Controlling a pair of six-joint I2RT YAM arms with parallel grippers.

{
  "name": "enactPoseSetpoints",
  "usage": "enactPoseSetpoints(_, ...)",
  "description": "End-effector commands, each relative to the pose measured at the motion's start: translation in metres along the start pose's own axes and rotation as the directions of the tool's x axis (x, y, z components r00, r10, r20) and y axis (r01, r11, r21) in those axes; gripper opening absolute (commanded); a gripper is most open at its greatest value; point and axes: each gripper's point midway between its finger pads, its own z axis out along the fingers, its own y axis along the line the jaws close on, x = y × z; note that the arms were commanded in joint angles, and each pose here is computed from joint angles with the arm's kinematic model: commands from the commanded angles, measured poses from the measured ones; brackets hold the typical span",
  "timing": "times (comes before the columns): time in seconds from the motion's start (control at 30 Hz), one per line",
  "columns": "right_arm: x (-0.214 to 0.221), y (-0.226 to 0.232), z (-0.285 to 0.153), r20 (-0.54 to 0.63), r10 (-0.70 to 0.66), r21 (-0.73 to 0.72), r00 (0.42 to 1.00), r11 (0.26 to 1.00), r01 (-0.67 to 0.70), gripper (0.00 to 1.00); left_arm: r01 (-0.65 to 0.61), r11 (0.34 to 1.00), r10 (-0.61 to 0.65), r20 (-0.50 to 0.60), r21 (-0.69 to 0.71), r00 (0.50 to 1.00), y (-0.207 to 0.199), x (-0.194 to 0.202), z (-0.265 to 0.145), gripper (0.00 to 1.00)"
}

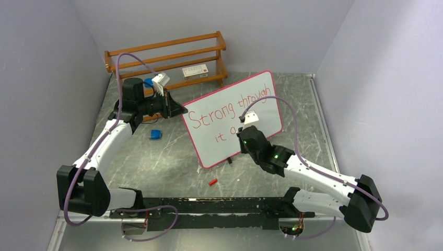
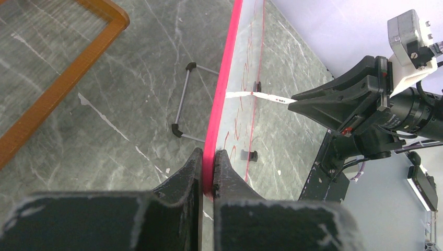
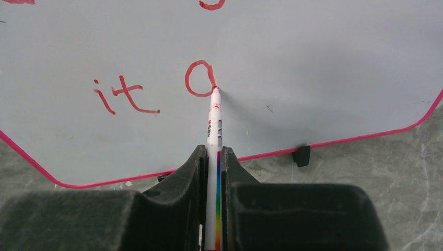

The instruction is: Write a sentence on the whiteboard

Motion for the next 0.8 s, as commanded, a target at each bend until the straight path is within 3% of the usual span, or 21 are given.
enactPoseSetpoints(0.0, 0.004, -0.009, 0.001, -0.003, 0.005, 0.044, 1.000, 0.999, -0.005, 0.00, 0.023, 0.993, -0.033, -0.086, -0.112, 0.996, 0.028, 0.030, 0.006, 0.05)
enactPoseSetpoints(0.33, -0.001, -0.010, 0.000, 0.016, 0.013, 0.042, 1.000, 0.999, -0.013, 0.00, 0.023, 0.993, -0.033, -0.085, -0.113, 0.996, 0.028, 0.030, 0.006, 0.05)
enactPoseSetpoints(0.77, -0.048, -0.005, -0.009, 0.120, 0.030, 0.004, 0.992, 1.000, -0.031, 0.00, 0.025, 0.994, -0.034, -0.086, -0.110, 0.996, 0.027, 0.030, 0.006, 0.05)
